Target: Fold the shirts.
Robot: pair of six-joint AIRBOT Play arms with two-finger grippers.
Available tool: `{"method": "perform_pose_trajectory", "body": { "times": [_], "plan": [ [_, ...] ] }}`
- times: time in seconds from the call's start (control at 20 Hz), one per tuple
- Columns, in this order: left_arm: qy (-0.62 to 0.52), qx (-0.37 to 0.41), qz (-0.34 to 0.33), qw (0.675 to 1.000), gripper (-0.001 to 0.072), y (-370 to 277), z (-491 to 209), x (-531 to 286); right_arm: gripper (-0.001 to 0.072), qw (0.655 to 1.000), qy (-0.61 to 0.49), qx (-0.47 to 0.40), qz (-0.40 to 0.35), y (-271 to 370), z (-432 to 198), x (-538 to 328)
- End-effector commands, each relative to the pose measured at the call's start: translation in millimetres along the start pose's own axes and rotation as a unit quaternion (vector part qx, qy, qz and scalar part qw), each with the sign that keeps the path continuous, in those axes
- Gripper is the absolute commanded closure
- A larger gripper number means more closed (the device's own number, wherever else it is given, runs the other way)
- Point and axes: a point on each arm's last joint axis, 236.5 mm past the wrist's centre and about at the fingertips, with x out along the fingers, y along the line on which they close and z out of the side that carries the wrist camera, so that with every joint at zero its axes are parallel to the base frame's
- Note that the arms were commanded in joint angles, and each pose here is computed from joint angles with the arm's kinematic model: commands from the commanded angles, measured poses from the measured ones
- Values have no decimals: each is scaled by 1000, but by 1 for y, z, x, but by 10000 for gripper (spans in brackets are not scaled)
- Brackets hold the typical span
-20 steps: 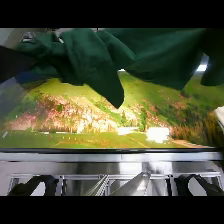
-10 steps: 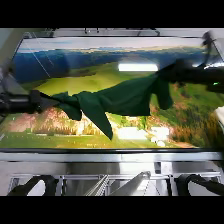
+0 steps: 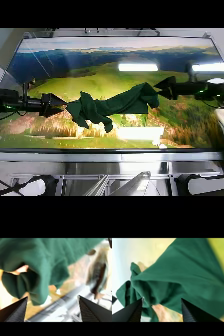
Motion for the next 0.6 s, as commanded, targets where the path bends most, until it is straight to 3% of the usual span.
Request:
{"method": "perform_pose_trajectory", "body": {
  "times": [0.0,0.15,0.25,0.55],
  "plan": [
    [13,-20,-6,1000,-13,-22,-16,-1,193,999,-11,20,-37,-40,3,-60],
    [23,-29,12,999,4,-34,-49,35,194,997,-27,59,-45,-68,-4,-75],
    [23,-20,32,999,4,-37,-64,65,236,996,-17,75,-43,-76,-16,-71],
    [-14,-43,84,995,4,-7,-56,131,236,997,18,63,-32,-65,-36,-48]
  ]
}}
